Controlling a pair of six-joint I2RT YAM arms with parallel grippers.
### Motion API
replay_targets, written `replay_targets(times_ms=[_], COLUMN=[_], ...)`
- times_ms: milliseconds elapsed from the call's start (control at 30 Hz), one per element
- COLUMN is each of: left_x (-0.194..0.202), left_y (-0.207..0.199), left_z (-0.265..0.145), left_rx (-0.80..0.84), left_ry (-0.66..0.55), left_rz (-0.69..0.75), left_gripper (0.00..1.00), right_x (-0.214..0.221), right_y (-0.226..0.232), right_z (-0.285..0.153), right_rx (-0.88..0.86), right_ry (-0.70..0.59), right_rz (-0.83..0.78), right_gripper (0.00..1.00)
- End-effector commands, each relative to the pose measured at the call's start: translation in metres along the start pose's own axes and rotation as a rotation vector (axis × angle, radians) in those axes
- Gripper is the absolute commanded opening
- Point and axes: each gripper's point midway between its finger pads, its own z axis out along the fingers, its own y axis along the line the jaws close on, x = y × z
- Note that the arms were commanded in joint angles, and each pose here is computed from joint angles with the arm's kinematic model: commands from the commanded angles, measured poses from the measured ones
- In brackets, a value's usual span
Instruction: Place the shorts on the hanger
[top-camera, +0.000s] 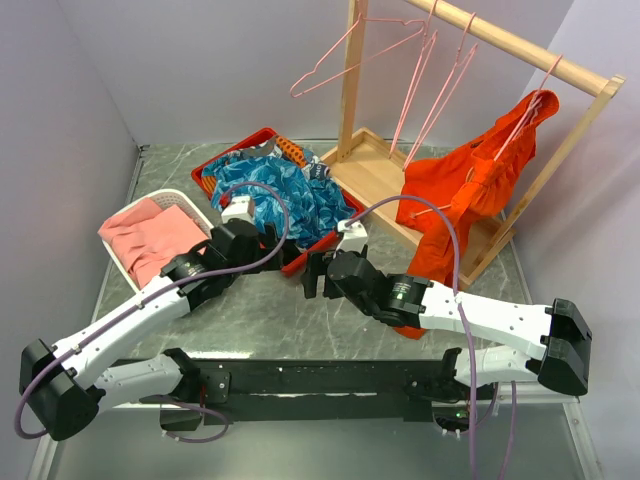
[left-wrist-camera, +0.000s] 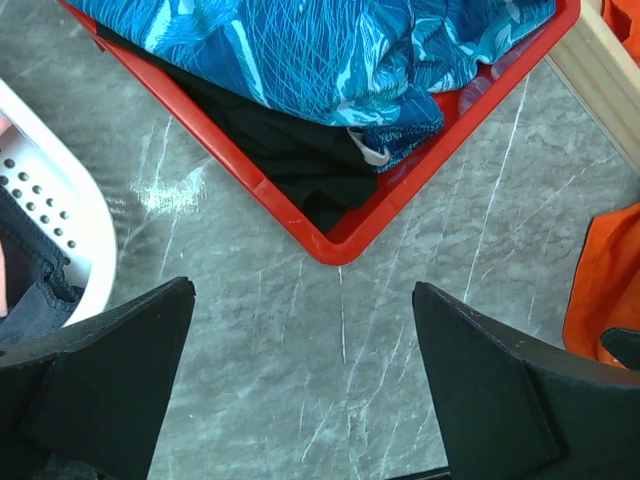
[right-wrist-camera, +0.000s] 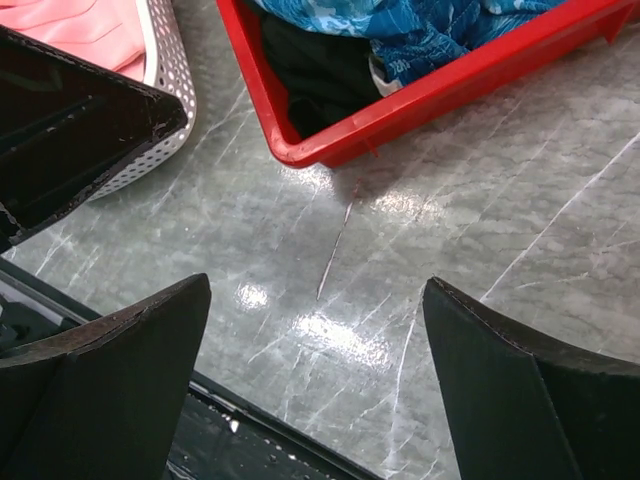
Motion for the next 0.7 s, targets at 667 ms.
replay_targets(times_ms=[667], left_x=[-0.117], left_y=[0.0], left_z=[0.046], left_rx=[-0.182], left_ry=[-0.125], left_rz=[-0.043], left_gripper=[0.97], right_x=[-0.015], right_y=[-0.013], right_z=[-0.018], right_rx=[0.023], right_ry=[-0.08], right_rz=[0.056], right_gripper=[0.95])
